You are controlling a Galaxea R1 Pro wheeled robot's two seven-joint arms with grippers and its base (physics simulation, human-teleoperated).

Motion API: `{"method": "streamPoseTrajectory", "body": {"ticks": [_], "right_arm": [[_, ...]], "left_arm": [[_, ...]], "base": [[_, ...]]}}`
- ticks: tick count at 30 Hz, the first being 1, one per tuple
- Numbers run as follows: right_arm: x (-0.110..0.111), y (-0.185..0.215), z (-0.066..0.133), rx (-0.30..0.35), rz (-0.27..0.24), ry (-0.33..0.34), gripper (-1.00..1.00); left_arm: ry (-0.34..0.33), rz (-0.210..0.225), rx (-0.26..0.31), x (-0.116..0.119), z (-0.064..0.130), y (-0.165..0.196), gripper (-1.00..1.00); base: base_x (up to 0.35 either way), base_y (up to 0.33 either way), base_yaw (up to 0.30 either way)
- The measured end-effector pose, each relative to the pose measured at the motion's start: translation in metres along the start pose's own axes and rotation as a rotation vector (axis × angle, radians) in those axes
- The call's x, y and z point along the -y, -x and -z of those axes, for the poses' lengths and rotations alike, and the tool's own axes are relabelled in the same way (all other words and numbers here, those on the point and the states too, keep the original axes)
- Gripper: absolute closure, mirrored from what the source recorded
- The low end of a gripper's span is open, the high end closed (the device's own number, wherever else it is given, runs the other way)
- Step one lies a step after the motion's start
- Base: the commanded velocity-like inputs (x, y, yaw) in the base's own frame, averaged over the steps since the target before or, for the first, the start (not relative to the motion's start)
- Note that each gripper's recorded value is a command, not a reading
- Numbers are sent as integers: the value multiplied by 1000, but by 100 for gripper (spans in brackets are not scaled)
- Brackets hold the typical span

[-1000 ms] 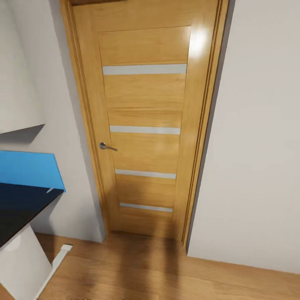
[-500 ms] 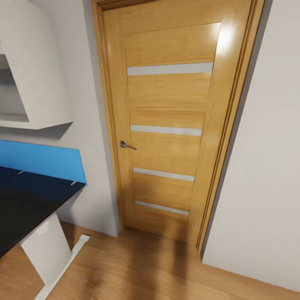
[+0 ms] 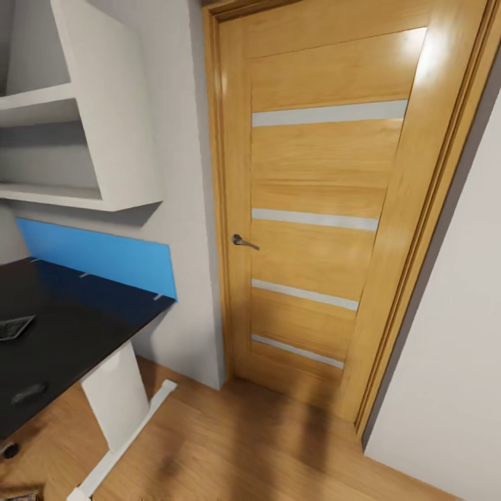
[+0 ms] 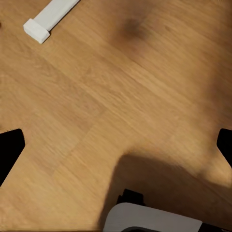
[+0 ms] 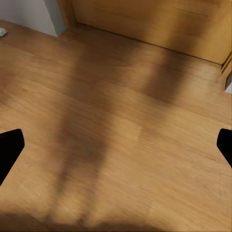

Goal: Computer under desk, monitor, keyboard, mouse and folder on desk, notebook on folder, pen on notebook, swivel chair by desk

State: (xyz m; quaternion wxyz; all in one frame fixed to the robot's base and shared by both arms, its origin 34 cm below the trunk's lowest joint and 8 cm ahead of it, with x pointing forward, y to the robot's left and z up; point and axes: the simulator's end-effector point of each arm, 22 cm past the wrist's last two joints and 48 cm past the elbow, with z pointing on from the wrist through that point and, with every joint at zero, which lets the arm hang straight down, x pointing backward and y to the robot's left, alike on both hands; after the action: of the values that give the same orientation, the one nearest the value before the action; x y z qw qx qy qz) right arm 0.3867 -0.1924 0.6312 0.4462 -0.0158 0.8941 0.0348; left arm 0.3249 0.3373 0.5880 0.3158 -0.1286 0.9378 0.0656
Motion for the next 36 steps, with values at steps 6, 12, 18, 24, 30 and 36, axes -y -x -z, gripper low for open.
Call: {"method": "streamPoseTrajectory", "body": {"ticks": [6, 12, 18, 24, 30, 36], "right_arm": [[0, 0, 0, 0, 0, 1, -100], [0, 0, 0, 1, 0, 0, -100], [1, 0, 0, 1, 1, 0, -100], [1, 1, 0, 3, 1, -1, -100], [1, 1, 0, 3, 1, -1, -100], [1, 1, 0, 3, 1, -1, -100]], "left_arm": [[0, -1, 0, 0, 0, 0, -100], [0, -1, 0, 0, 0, 0, -100], [2, 0, 0, -1, 0, 0, -100], [2, 0, 0, -1, 0, 0, -100], [1, 0, 1, -1, 0, 0, -100], [1, 1, 1, 0, 0, 0, -100]], "base": [[0, 0, 287], [0, 0, 287], [0, 0, 287], [0, 0, 287], [0, 0, 287], [0, 0, 287]]}}
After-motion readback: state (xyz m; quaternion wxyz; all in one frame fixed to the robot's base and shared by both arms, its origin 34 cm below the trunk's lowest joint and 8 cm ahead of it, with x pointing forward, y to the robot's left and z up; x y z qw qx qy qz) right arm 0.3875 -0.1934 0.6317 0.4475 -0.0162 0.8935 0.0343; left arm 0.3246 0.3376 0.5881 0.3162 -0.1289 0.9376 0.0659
